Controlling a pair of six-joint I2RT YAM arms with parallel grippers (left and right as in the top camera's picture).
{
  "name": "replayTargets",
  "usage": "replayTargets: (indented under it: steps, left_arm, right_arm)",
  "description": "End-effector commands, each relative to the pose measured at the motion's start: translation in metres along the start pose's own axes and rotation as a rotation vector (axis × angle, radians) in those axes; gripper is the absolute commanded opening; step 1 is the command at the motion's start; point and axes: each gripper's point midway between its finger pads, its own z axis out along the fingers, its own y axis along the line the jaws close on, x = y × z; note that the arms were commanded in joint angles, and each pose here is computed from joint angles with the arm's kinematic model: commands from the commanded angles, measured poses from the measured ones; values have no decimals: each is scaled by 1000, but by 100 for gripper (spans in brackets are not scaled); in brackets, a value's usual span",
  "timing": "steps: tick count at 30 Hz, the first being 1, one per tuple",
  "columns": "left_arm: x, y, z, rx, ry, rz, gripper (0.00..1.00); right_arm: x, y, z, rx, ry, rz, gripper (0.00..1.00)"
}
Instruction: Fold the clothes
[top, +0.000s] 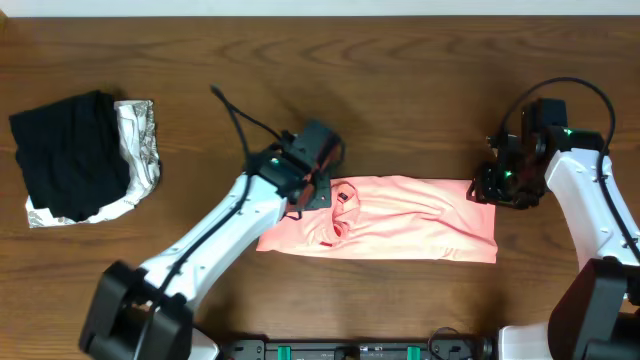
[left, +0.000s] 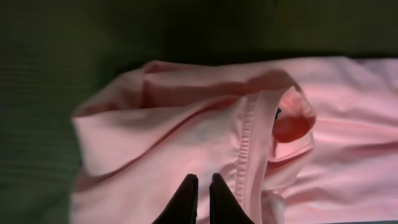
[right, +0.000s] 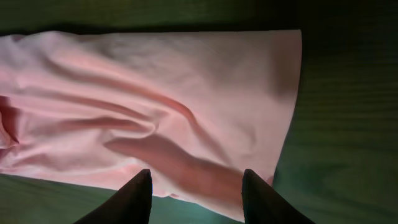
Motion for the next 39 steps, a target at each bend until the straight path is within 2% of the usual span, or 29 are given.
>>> replayTargets:
  steps: [1, 6, 11, 20, 24, 29, 32, 39]
  left_arm:
    - [14, -6, 20, 2, 66, 24, 11]
    - [27, -9, 41, -10, 136, -6, 10]
    - [40, -33, 57, 94, 220, -6, 10]
    - [41, -52, 60, 157, 214, 18, 12]
    - [40, -52, 60, 158, 212, 29, 29]
    - [26, -49, 47, 185, 165, 85, 41]
    - [6, -42, 25, 216, 95, 94, 46]
    - [-38, -13, -36, 253, -109, 91, 50]
  right_arm:
    - [-6, 1, -10, -8, -32, -15, 46]
    - [-5, 1, -10, -8, -32, -15, 45]
    - [-6, 1, -10, -8, -33, -15, 46]
    - [-6, 1, -10, -8, -32, -15, 47]
    - [-5, 1, -10, -8, -29, -14, 47]
    - [-4, 1, -9, -7, -24, -24, 47]
    - [-4, 1, -9, -7, -25, -24, 48]
    - [-4, 1, -9, -7, -26, -25, 49]
